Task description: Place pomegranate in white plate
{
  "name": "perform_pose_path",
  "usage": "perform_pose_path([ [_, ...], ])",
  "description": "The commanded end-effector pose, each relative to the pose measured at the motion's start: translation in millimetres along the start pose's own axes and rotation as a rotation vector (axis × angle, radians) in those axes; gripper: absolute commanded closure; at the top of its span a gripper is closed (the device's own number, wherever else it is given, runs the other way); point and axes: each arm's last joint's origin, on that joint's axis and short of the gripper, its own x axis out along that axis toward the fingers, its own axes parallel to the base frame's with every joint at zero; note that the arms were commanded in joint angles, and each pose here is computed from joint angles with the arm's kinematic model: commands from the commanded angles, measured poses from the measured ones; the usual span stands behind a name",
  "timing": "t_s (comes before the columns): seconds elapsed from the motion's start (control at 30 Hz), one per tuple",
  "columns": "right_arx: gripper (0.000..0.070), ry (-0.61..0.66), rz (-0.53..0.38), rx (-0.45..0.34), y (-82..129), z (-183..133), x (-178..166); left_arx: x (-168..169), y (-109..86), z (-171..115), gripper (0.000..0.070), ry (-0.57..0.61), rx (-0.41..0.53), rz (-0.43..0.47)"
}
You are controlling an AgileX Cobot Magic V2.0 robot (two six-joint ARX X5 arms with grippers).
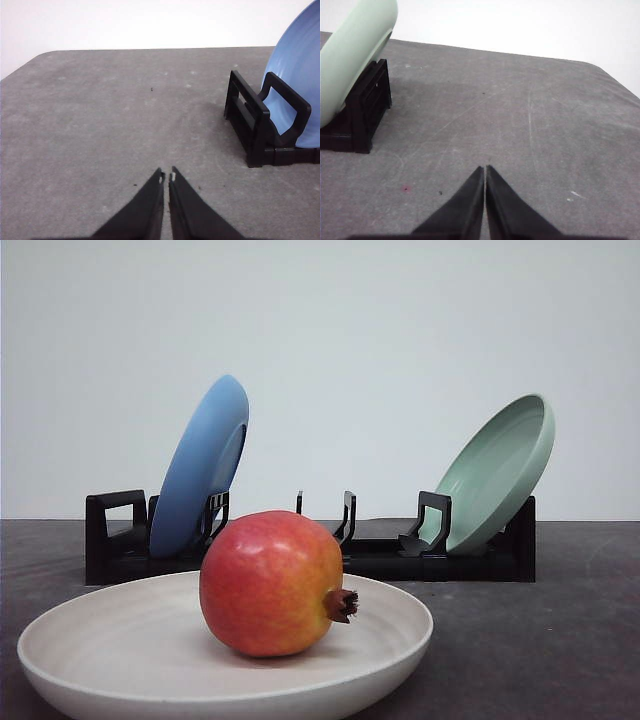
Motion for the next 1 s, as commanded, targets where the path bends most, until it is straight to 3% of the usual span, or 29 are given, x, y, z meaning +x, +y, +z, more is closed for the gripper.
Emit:
perform_pose_path([
  [0.0, 0.0700, -0.007, -0.003, 0.018, -0.2, -0.2, 0.3, 1.2, -0.1, -3.9, 0.0700, 0.011, -0.004, -0.001],
  [0.97, 0.0700, -0.007, -0.003, 0.018, -0.2, -0.2, 0.3, 1.2, -0.1, -3.9, 0.0700, 0.011, -0.004, -0.001],
])
